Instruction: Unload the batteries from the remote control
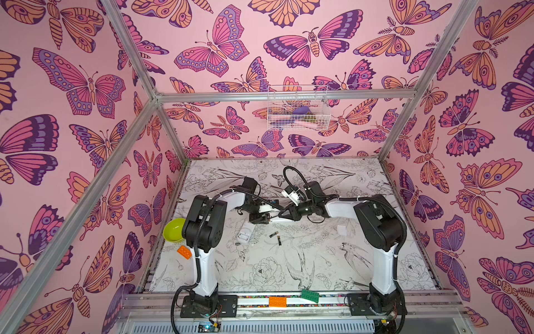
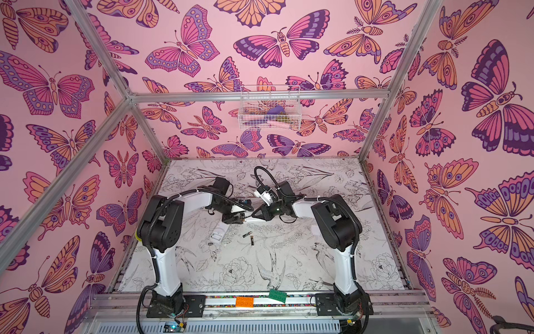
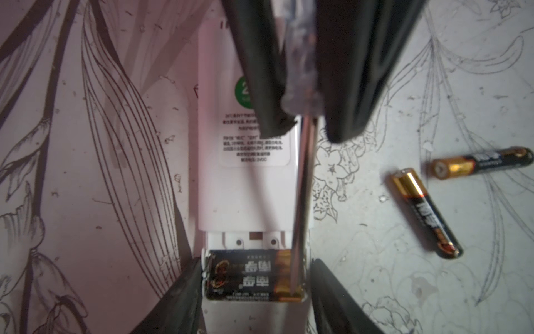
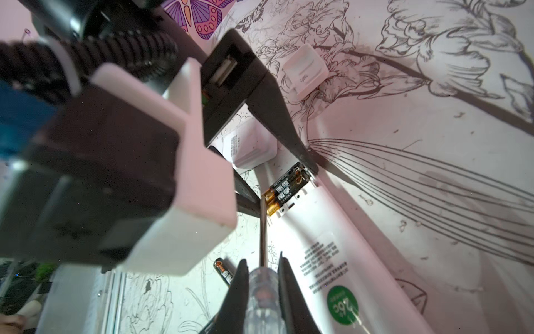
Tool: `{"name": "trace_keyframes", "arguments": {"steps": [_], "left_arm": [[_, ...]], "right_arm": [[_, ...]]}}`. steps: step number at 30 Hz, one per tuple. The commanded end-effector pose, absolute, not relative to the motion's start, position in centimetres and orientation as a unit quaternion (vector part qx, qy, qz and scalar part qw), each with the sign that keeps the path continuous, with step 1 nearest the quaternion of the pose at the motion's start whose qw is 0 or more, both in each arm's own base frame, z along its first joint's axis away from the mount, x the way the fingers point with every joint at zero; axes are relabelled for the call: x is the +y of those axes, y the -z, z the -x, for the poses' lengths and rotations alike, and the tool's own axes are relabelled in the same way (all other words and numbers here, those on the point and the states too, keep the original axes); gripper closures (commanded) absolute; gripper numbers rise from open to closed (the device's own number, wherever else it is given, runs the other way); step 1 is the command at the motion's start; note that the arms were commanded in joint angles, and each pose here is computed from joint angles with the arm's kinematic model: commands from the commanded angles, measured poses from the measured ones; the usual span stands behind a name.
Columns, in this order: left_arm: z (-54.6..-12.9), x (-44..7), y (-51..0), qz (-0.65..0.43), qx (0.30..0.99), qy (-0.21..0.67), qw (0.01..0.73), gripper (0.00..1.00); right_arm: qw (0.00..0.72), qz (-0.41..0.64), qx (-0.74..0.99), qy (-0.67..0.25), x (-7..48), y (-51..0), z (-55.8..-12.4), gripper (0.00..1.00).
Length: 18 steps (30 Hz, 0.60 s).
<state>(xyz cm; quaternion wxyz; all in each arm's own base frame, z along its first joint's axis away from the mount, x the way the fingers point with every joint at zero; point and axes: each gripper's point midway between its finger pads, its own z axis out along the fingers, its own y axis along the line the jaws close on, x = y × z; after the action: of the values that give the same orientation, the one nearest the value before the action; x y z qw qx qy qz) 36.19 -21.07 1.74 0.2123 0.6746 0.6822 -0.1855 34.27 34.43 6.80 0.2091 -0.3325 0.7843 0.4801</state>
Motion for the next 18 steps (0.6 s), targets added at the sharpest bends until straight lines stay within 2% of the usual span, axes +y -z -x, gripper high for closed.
{"name": "trace_keyframes", "arguments": {"steps": [1,7,11,18], "left_arm": [[-34.3,-18.9,1.8,-0.677,0.700,0.177,0.144,0.41],[-34.1,-18.9,1.8,-0.677,0.699,0.178,0.144,0.43],[-34.1,-19.0,1.7,-0.679,0.697,0.179,0.146,0.43],[-34.1,-18.8,1.1,-0.677,0.695,0.183,0.159,0.18]], "right_arm": [[0.211,0.310,0.795,-0.477,34.5,-9.1,-35.3,1.00],[0.212,0.230,0.848,-0.428,32.9,-11.0,-35.9,1.00],[0.172,0.167,0.897,-0.372,31.8,-10.6,-35.8,1.00],[0.164,0.117,0.914,-0.353,31.5,-11.1,-36.1,1.00]]}}
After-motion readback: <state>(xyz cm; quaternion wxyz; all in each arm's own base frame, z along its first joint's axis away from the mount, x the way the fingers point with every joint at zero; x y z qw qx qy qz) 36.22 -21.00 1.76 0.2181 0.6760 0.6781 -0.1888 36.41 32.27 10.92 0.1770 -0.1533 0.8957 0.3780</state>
